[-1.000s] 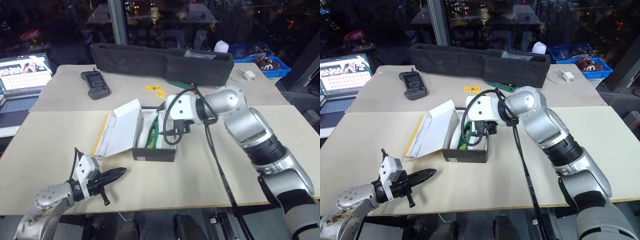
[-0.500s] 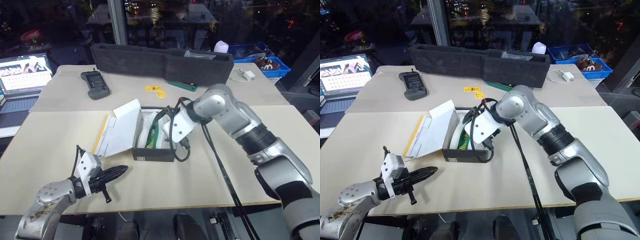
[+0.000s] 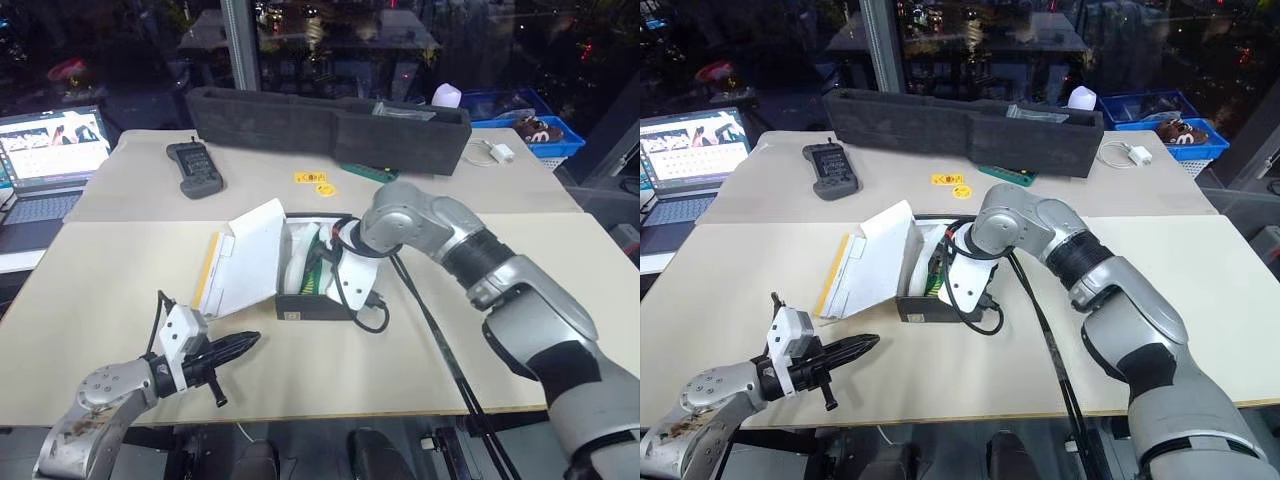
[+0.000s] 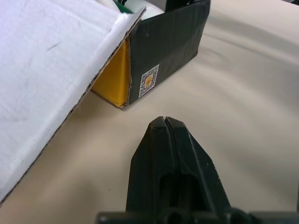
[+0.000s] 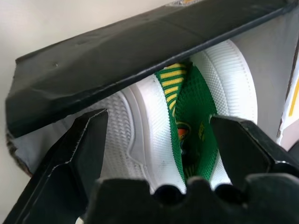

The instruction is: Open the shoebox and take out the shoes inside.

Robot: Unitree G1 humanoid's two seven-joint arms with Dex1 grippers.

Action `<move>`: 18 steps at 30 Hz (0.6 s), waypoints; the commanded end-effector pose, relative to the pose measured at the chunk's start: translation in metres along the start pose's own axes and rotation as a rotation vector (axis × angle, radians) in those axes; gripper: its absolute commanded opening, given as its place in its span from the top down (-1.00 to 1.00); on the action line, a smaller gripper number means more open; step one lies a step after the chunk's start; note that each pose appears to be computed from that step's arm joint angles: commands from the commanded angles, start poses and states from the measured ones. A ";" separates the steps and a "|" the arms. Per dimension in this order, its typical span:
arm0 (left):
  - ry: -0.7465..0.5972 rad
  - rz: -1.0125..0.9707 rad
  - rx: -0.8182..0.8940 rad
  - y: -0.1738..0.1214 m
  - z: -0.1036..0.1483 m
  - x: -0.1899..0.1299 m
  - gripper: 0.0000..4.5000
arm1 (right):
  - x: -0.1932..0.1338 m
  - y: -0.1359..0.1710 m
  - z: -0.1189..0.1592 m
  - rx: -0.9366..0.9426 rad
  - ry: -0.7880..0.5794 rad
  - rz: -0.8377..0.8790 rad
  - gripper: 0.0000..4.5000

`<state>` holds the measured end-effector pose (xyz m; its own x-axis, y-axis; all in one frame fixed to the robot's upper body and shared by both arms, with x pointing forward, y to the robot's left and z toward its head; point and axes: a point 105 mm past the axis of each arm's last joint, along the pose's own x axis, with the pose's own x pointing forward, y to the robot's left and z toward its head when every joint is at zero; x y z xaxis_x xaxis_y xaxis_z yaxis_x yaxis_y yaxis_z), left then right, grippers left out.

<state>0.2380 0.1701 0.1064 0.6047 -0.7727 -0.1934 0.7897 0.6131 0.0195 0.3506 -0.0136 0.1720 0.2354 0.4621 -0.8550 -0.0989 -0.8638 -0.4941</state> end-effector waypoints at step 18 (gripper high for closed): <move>-0.034 -0.018 0.005 -0.006 0.010 0.005 1.00 | -0.008 -0.027 0.010 0.077 -0.074 -0.143 0.90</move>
<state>0.2381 0.1676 0.1078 0.6109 -0.7686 -0.1899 0.7845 0.6200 0.0145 0.3489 -0.0120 0.1680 0.2012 0.4716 -0.8585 -0.1587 -0.8492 -0.5037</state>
